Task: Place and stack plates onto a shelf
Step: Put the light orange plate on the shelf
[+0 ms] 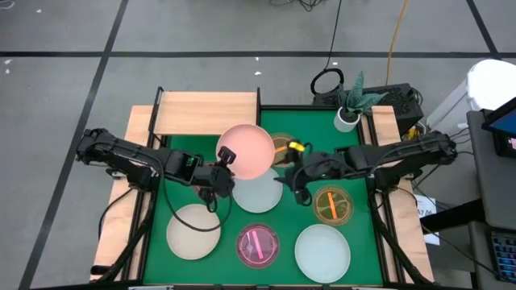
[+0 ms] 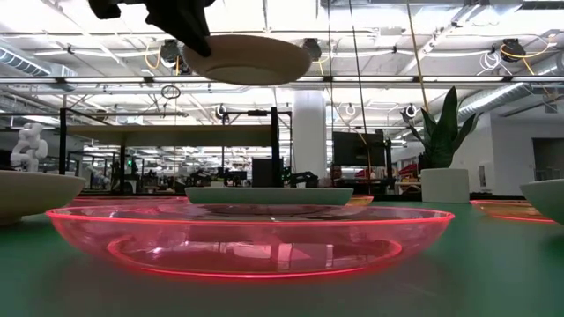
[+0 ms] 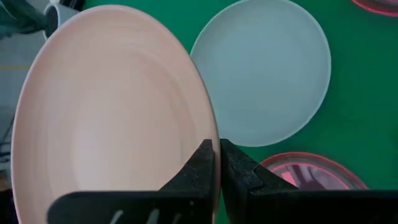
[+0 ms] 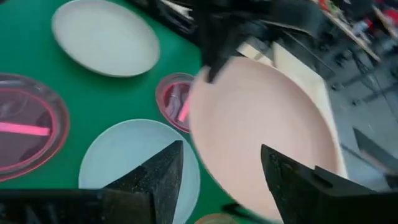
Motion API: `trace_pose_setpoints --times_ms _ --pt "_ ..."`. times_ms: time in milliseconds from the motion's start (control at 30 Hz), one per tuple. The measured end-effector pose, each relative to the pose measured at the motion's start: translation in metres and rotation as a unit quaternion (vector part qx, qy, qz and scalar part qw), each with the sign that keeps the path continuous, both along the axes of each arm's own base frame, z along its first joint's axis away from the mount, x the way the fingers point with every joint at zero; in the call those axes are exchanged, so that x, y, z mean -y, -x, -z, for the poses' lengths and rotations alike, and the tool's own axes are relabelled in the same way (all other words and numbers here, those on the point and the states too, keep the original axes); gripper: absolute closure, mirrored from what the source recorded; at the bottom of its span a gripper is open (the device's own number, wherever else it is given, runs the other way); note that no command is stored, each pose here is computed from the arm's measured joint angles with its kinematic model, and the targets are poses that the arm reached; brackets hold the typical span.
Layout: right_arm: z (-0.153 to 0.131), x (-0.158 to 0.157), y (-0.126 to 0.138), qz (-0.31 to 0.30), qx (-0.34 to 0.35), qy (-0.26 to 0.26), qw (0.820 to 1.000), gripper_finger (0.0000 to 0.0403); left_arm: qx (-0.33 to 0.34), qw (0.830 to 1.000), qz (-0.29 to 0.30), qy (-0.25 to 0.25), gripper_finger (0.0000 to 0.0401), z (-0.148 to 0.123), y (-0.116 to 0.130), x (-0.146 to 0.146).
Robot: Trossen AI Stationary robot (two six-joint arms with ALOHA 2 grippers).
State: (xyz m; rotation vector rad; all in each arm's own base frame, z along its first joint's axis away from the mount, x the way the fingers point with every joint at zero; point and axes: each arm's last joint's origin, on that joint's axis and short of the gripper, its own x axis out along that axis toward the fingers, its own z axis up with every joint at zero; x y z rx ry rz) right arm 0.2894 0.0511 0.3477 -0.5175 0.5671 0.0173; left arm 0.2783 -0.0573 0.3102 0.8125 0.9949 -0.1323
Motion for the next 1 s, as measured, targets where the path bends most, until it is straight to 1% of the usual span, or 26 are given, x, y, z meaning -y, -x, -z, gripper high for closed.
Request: trace_pose_setpoints --times_ms 100,200,267,333,467,533,633,800,900,1000 --pt "0.004 0.002 0.018 0.023 0.012 -0.032 0.999 0.0208 0.002 1.0 -0.02 0.011 0.0389 -0.002 0.003 -0.001" --pt "0.021 0.002 0.035 0.026 0.026 -0.051 0.998 0.0212 0.006 0.999 -0.029 0.014 0.0389 -0.005 0.007 -0.003" --pt "0.034 0.003 0.045 0.023 0.041 -0.055 0.997 0.0213 0.003 0.999 -0.042 0.013 0.0389 -0.007 0.012 -0.006" --pt "0.046 0.005 0.055 0.022 0.058 -0.059 0.996 0.0213 0.015 0.998 -0.057 0.014 0.0389 -0.012 0.016 -0.011" --pt "0.072 0.009 0.072 0.022 0.077 -0.063 0.995 0.0213 0.033 0.995 -0.092 0.029 0.0389 -0.022 0.027 -0.022" --pt "0.08 0.011 0.077 0.02 0.092 -0.062 0.994 0.0213 0.039 0.992 -0.111 0.038 0.0389 -0.028 0.035 -0.027" --pt "0.085 0.012 0.084 0.02 0.104 -0.063 0.992 0.0213 0.062 0.986 -0.149 0.042 0.0389 -0.036 0.044 -0.037" --pt "0.086 0.013 0.088 0.02 0.11 -0.066 0.991 0.0213 0.08 0.972 -0.214 0.054 0.0389 -0.045 0.061 -0.055" --pt "0.086 0.013 0.087 0.015 0.111 -0.056 0.992 0.0213 0.09 0.962 -0.25 0.061 0.0389 -0.045 0.067 -0.067" --pt "0.085 0.013 0.087 0.014 0.116 -0.057 0.992 0.0213 0.088 0.953 -0.285 0.057 0.0389 -0.038 0.073 -0.078"
